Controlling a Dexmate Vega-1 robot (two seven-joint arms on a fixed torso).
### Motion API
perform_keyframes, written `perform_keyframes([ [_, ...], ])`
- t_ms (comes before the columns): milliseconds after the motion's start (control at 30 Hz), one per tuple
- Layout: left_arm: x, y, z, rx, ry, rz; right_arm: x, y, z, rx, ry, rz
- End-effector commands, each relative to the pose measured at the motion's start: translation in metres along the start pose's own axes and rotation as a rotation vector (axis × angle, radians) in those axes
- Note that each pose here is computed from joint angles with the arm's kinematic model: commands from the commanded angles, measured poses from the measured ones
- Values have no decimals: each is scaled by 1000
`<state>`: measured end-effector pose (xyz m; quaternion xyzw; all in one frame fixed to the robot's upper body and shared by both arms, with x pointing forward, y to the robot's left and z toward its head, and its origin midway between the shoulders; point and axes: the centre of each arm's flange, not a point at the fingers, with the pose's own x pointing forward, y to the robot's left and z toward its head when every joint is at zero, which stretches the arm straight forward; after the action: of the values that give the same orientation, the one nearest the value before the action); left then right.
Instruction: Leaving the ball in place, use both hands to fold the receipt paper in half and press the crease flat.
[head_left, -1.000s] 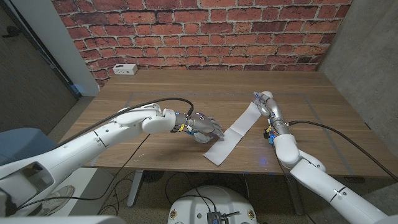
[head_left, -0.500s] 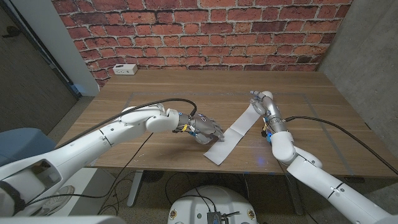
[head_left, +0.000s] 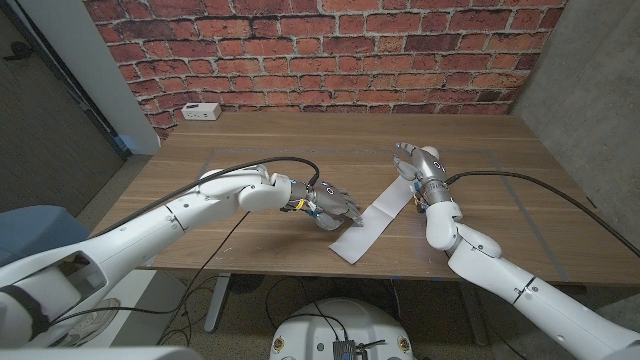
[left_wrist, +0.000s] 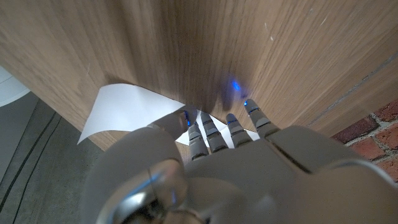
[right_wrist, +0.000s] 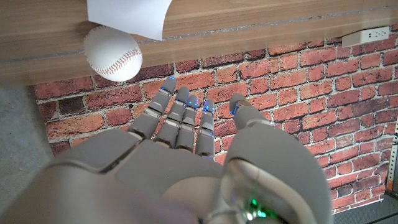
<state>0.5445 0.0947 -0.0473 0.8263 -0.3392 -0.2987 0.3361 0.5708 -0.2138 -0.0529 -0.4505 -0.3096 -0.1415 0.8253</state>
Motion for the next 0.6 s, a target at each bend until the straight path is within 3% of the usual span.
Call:
perform_keyframes([
  [33,5,-5,-3,-2,-4,-18,17,-1,-13,-271,58,8],
  [167,5,-5,-5,-5,-3,-17,20,-1,-19,-328,107,20],
  [600,3,-7,-8,-15,3,-18,29,3,-36,-443,197,73],
])
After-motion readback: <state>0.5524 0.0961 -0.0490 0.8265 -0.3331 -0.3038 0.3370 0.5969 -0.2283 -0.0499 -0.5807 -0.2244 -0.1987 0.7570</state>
